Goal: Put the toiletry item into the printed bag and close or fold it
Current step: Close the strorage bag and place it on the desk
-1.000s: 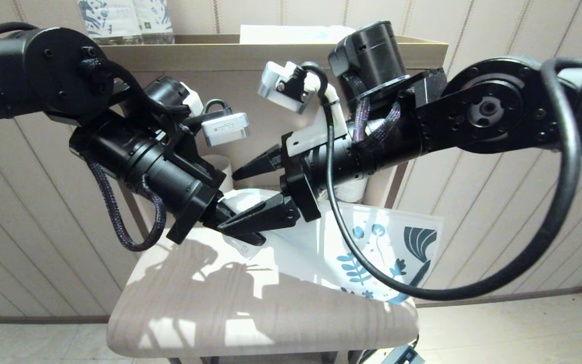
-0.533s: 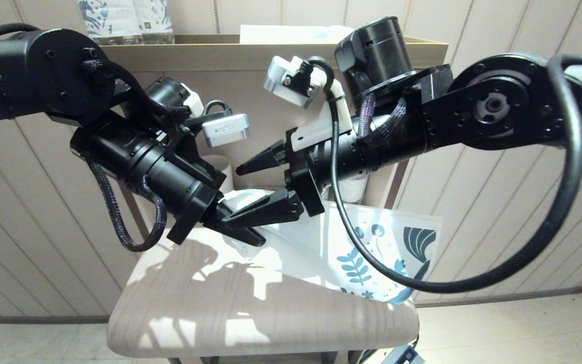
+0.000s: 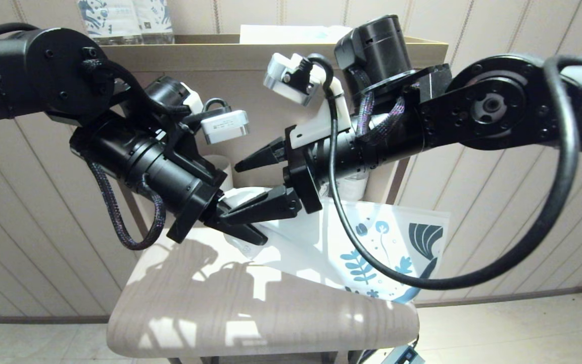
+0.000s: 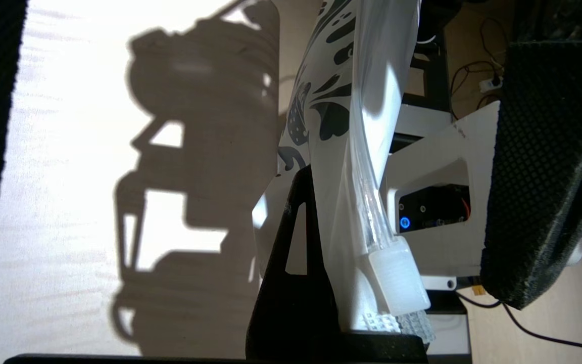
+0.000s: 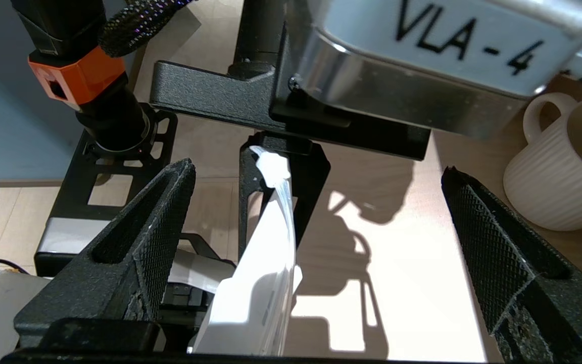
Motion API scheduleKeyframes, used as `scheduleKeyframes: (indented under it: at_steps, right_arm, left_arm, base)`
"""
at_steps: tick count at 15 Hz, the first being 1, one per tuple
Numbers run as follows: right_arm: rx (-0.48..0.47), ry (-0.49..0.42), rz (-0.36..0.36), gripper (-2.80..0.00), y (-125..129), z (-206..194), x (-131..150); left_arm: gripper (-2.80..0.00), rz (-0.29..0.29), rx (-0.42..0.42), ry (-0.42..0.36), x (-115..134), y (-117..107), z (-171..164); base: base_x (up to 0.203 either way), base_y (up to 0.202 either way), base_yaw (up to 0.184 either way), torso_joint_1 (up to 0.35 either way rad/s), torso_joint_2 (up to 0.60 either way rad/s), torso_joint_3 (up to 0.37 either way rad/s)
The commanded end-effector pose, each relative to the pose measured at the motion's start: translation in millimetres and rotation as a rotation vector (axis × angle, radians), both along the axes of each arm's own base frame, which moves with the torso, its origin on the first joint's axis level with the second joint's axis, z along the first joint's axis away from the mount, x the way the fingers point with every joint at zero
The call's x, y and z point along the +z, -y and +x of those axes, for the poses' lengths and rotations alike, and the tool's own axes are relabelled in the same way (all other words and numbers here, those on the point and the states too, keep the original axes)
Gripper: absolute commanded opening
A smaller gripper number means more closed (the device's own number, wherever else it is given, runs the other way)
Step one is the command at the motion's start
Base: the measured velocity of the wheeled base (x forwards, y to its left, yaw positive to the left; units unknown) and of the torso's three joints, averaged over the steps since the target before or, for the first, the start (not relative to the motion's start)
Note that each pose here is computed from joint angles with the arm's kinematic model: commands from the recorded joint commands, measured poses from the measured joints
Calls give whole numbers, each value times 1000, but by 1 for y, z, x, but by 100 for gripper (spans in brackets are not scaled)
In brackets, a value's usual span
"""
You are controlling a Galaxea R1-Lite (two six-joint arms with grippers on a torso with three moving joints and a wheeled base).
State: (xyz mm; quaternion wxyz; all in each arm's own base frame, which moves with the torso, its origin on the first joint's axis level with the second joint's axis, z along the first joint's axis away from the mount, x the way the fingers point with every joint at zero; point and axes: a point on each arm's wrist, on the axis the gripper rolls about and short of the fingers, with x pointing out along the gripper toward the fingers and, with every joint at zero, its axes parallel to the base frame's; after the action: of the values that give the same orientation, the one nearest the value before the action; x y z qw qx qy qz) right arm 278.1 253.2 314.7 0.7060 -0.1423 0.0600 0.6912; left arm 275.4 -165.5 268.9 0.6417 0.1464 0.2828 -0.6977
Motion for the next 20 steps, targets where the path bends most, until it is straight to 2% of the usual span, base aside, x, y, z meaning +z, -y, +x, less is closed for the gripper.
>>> scheduleKeyframes:
  at_steps: [1,13,14,15,20]
  right_arm:
    - [5,3,2,0,-1,0,0]
    - [3,15,16,0,-1,1,1]
    - [3,16,17,-83,-2,2,1]
    - [3,13,16,-280,-2,2,0]
    - [-2,15,17,-280,-1,3,0]
  left_arm:
    - [-280,-3,-5,-5,0,0,-1]
    - [-280,-3,-5,-11,-1,0,-1]
    - [-280,-5,-6,-13,0,0,-1]
    - [-280,-6,-7,-14,-1,0,-1]
    - [-280,-13,-10,-15,0,0,-1]
  base:
    - [0,0,0,0,0,0]
    - [0,0,0,0,0,0]
    - [0,0,0,0,0,0]
    - [0,0,0,0,0,0]
    - [0,0,0,0,0,0]
